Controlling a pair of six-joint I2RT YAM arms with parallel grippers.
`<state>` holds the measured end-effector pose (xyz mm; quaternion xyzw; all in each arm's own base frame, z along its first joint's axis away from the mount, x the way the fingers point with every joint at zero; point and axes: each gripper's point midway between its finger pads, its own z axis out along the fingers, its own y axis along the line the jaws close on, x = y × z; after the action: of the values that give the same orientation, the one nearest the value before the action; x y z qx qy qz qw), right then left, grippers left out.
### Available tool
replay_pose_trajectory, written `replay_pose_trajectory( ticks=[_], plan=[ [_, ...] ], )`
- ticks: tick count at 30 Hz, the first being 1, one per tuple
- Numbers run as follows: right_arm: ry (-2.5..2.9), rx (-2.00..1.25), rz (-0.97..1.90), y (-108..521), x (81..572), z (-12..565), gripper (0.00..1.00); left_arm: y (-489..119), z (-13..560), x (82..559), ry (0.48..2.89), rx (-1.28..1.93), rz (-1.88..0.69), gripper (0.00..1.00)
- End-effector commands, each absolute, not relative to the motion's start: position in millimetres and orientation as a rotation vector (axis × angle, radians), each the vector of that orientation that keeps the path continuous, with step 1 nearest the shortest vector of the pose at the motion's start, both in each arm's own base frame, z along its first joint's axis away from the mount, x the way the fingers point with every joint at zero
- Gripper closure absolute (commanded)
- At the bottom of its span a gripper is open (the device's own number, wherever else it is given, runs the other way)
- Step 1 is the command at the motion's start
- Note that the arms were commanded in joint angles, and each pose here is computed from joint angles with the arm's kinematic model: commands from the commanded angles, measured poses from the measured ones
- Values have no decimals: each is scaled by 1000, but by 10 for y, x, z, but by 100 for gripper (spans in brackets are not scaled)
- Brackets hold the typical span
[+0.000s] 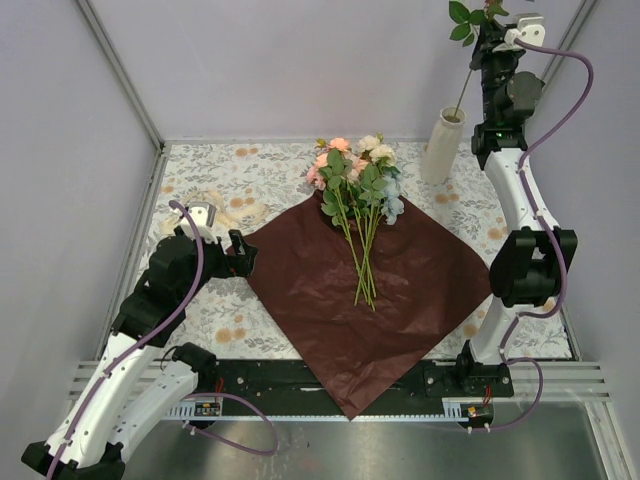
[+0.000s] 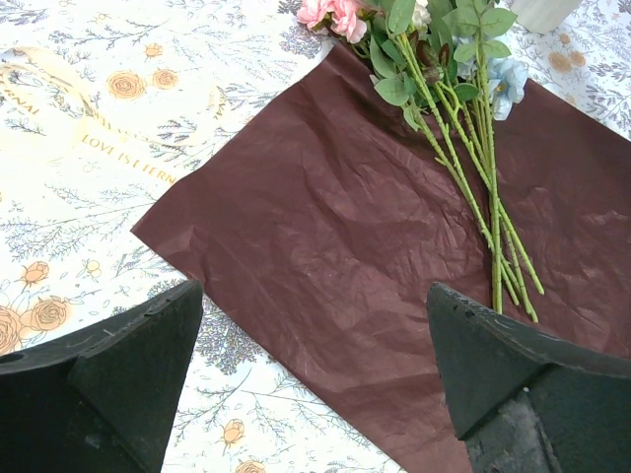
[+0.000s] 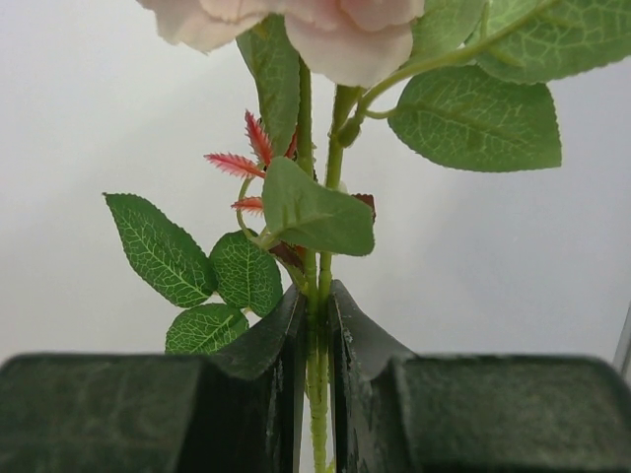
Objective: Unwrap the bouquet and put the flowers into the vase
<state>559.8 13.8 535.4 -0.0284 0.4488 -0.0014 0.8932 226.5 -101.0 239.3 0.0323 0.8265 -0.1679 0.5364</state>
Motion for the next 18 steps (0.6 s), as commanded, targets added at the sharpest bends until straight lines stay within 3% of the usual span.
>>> replay_pose_trajectory(
  ticks=[1,7,13,18],
  plan=[
    [905,-85,82,236,5663,5236,100,-1016,2470,2325,1930,76,-393,1],
    [1048,-100,70,239,5898,4572,97,-1027,2474,2314,1928,78,-403,1],
    [1296,-102,125,295,6010,3962,80,-1051,2480,2303,1927,90,-417,1],
    [1327,2,134,198,5821,3976,71,-1084,2484,2277,1928,106,-439,1]
  ],
)
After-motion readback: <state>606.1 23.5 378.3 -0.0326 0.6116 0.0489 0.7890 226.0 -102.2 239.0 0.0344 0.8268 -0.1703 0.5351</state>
